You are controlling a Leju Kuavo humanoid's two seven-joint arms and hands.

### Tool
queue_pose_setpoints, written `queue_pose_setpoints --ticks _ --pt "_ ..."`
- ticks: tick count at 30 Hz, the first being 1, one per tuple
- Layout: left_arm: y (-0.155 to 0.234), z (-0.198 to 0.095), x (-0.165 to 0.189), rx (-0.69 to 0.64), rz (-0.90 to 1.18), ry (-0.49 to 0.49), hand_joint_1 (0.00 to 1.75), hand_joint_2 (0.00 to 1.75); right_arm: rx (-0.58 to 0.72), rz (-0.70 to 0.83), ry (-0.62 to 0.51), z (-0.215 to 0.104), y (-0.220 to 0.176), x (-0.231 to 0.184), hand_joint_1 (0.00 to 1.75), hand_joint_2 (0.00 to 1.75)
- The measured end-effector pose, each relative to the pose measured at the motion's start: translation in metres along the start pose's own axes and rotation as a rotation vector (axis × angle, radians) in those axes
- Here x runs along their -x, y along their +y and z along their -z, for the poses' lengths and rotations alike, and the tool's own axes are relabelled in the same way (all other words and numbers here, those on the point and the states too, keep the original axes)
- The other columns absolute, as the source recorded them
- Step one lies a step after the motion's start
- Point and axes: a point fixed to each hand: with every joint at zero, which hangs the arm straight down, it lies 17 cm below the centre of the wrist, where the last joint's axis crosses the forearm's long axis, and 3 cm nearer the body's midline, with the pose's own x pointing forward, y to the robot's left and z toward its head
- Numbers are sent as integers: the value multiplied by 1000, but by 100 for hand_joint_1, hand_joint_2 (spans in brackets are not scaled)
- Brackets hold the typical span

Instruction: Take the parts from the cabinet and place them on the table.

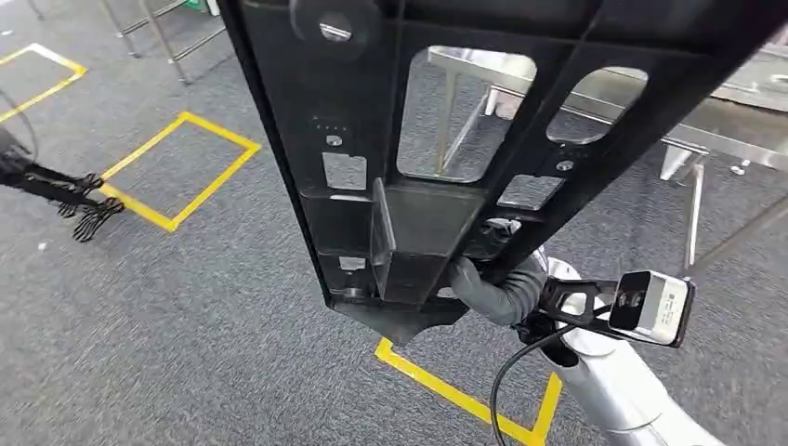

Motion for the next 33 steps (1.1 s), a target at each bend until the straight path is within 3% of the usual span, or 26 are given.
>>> queue_pose_setpoints --ticks 33 --pt "-17 -3 -3 53 1 -10 0 175 -20 37 -24 10 -5 -13 175 175"
